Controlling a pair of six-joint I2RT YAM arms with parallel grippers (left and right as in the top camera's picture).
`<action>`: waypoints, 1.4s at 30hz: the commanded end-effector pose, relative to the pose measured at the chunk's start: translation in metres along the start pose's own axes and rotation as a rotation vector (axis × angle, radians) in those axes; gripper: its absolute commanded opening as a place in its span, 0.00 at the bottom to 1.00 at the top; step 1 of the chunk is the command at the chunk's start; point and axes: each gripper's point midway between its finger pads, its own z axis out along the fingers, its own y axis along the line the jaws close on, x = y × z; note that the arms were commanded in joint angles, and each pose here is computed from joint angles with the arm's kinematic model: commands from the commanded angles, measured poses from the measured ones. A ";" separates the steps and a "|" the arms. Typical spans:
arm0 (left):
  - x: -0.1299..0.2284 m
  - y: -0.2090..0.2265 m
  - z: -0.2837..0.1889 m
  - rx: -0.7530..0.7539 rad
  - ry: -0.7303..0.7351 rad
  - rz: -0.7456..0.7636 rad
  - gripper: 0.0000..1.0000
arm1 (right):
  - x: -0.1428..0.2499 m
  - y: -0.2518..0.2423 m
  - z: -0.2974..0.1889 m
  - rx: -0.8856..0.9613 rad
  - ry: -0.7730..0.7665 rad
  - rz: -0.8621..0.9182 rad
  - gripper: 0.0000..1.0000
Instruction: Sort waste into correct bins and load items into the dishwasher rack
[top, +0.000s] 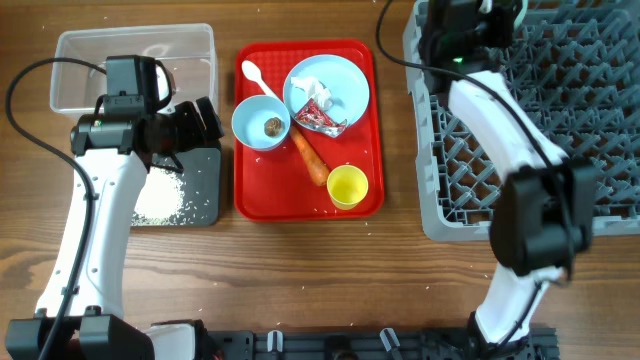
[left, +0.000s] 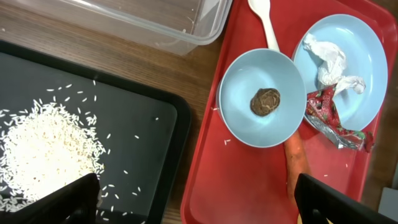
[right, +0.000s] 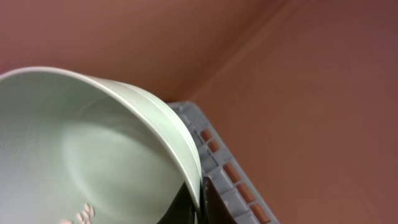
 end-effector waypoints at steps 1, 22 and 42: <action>-0.002 0.003 0.001 -0.007 -0.001 0.002 1.00 | 0.018 0.017 0.010 0.112 0.041 -0.166 0.04; -0.011 0.002 0.001 -0.005 -0.041 0.006 1.00 | 0.067 0.085 -0.009 -0.075 0.070 -0.351 0.08; -0.012 0.003 0.001 -0.011 -0.047 0.007 1.00 | -0.042 0.070 -0.187 -0.662 -0.247 -0.187 0.95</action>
